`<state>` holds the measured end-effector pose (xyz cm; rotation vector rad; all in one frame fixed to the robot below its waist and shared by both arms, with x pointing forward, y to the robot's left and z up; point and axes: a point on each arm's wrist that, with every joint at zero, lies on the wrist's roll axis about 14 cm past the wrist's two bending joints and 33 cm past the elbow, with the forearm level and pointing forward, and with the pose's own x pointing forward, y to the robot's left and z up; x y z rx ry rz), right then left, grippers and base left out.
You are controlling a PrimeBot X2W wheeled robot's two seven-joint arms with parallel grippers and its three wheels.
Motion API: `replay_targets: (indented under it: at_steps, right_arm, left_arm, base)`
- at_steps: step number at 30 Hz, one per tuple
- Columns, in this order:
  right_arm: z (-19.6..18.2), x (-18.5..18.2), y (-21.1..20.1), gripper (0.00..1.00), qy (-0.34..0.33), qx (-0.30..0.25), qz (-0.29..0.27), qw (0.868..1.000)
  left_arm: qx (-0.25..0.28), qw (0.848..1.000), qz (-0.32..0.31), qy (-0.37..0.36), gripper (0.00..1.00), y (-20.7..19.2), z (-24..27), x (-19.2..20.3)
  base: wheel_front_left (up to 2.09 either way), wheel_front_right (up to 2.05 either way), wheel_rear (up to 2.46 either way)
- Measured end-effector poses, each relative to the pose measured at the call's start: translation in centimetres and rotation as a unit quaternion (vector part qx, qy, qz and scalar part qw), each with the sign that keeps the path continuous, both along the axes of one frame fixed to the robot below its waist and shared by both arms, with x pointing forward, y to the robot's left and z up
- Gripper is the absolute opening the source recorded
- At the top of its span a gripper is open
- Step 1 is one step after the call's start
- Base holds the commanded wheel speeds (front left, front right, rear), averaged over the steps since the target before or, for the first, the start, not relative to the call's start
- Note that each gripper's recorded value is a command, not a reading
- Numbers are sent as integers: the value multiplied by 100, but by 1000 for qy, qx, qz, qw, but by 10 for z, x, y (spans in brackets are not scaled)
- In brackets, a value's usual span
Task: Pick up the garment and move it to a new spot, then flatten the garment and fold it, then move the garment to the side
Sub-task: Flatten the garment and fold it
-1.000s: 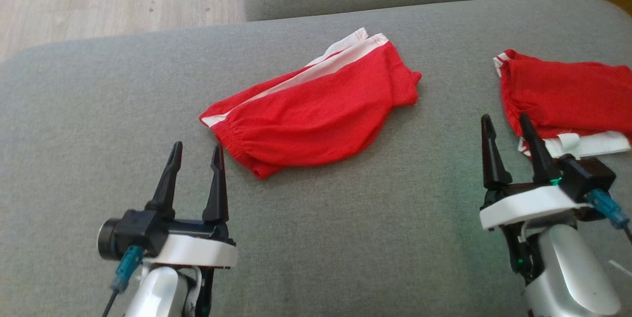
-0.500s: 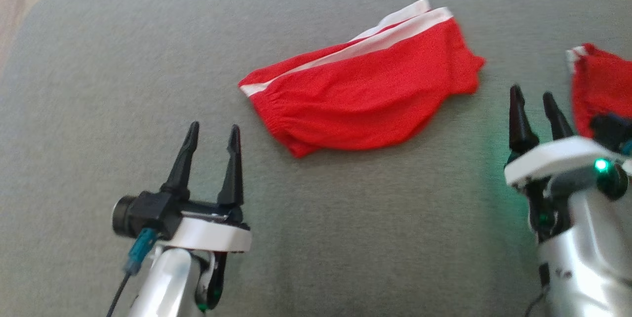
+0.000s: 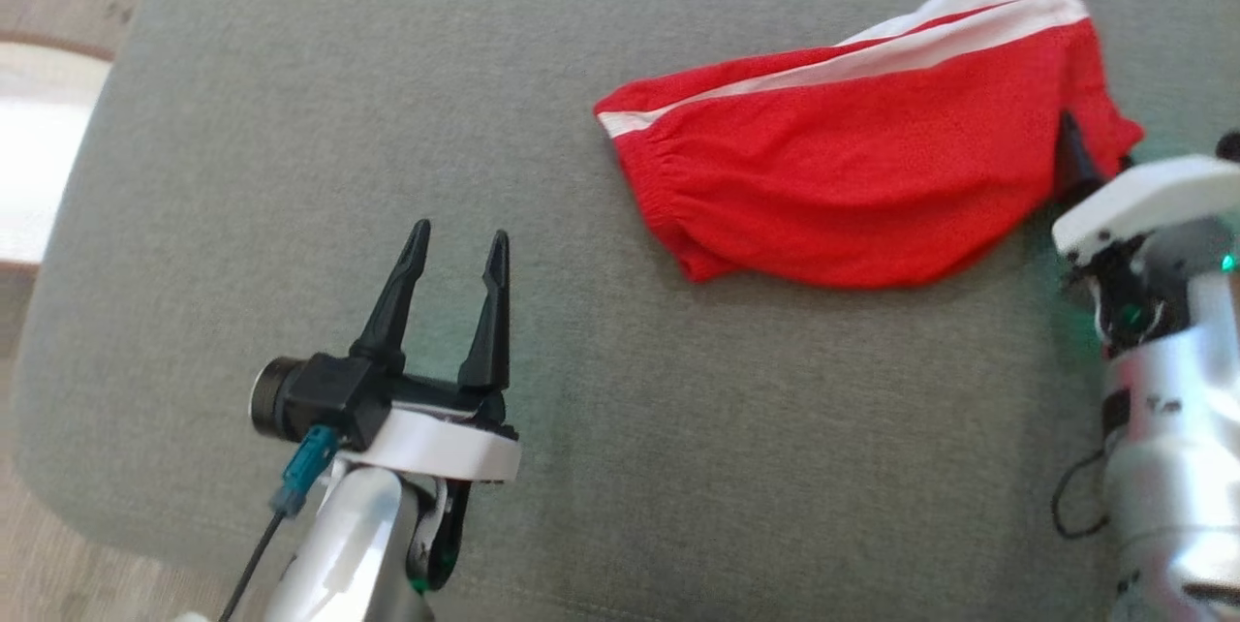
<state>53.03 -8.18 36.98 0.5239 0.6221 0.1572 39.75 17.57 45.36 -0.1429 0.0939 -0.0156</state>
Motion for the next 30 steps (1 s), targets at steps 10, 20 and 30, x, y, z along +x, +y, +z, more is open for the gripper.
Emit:
replay_targets:
  at_steps: [10,20,30]
  right_arm:
    - [-12,29,17,100,28,-44,43,998]
    - [-15,44,22,0,31,-55,53,997]
    - [-4,35,12,0,-20,-73,38,996]
  left_arm:
    - [-9,1000,10,-23,100,5,16,10]
    - [-9,1000,19,-13,100,7,9,10]
    - [-16,1000,3,-24,100,-4,16,14]
  base:
    - [0,0,0]
    - [0,0,0]
    - [0,0,0]
